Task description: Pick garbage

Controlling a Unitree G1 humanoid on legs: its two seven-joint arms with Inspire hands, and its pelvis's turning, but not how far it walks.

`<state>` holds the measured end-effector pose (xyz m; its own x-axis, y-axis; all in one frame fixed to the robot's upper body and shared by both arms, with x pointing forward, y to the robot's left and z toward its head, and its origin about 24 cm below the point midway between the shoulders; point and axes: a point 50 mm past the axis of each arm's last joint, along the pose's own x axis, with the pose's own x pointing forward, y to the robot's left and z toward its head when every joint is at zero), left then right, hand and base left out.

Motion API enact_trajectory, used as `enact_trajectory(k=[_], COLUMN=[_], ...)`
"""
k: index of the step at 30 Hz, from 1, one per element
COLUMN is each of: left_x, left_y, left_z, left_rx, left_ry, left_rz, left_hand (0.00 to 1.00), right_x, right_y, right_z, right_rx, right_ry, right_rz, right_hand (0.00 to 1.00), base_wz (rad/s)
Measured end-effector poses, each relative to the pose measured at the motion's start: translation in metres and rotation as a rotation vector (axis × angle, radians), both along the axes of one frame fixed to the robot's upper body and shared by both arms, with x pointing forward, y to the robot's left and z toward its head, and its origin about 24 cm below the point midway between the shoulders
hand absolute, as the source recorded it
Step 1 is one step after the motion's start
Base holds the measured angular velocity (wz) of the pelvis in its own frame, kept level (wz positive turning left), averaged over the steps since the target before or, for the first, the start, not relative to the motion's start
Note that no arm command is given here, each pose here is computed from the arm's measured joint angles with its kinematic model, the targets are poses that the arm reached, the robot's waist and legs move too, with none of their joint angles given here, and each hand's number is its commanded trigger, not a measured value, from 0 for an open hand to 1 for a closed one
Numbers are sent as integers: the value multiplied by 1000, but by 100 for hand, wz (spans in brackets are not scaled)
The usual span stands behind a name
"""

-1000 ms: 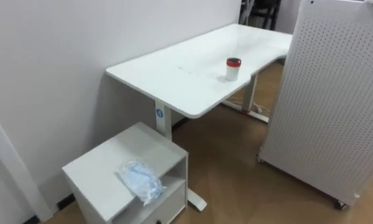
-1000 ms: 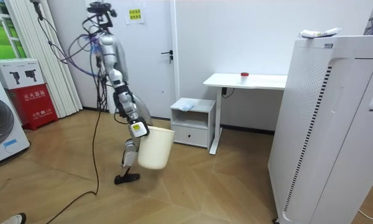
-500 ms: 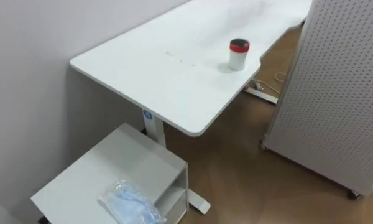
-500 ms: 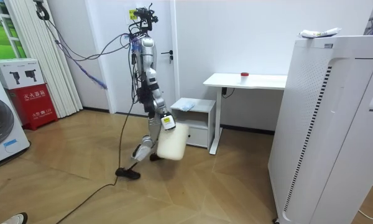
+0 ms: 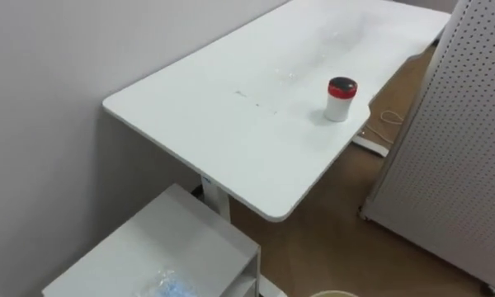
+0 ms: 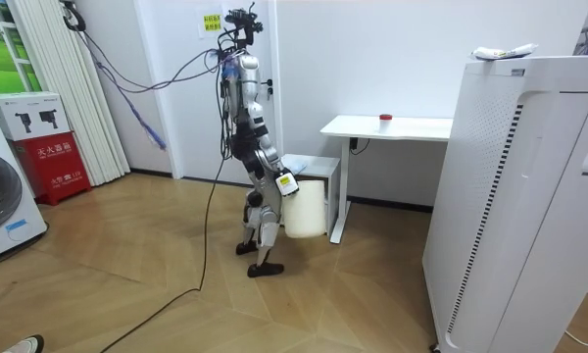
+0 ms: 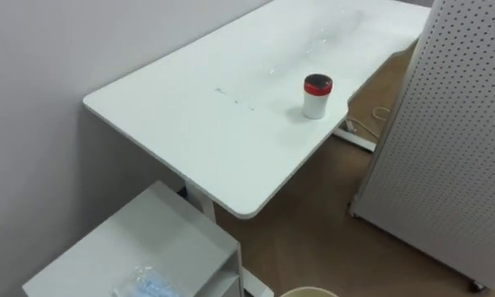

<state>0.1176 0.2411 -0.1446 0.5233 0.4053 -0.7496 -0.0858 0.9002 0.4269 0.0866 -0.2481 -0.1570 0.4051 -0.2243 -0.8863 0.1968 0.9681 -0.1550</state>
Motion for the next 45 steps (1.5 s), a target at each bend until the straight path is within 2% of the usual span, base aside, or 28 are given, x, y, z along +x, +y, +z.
enact_trajectory(k=[4,6,9,12,15,23,33,41,42,44,45], left_x=[31,60,93,116,128,145,146,145,145,146,146], left_y=[-1,-4,-12,-23,-30,-39,-49,-44,-43,-41,-39], left_z=[14,31,50,62,64,70,66,67,67,67,67], left_rx=[89,135,176,200,215,236,235,295,313,333,341], left_ry=[-112,-240,-362,-424,-415,-413,-379,-371,-366,-362,-356], left_rz=[-62,-111,-168,-225,-268,-330,-400,-431,-442,-441,-438], left_hand=[0,0,0,0,0,0,0,0,7,73,84], right_x=[2,13,25,37,52,86,105,111,111,112,114], right_y=[-1,0,2,5,9,15,22,23,23,25,26], right_z=[1,3,4,7,10,22,30,34,34,34,35], right_rx=[-6,-6,-3,-4,-3,-8,-15,6,4,2,-1], right_ry=[-4,-24,-34,-49,-74,-138,-200,-251,-256,-261,-268], right_rz=[10,24,59,96,143,209,251,189,179,172,174], right_hand=[100,100,100,100,100,100,100,100,100,100,100], base_wz=[10,2,-8,-7,-11,-6,-3,-9,-5,-5,-6])
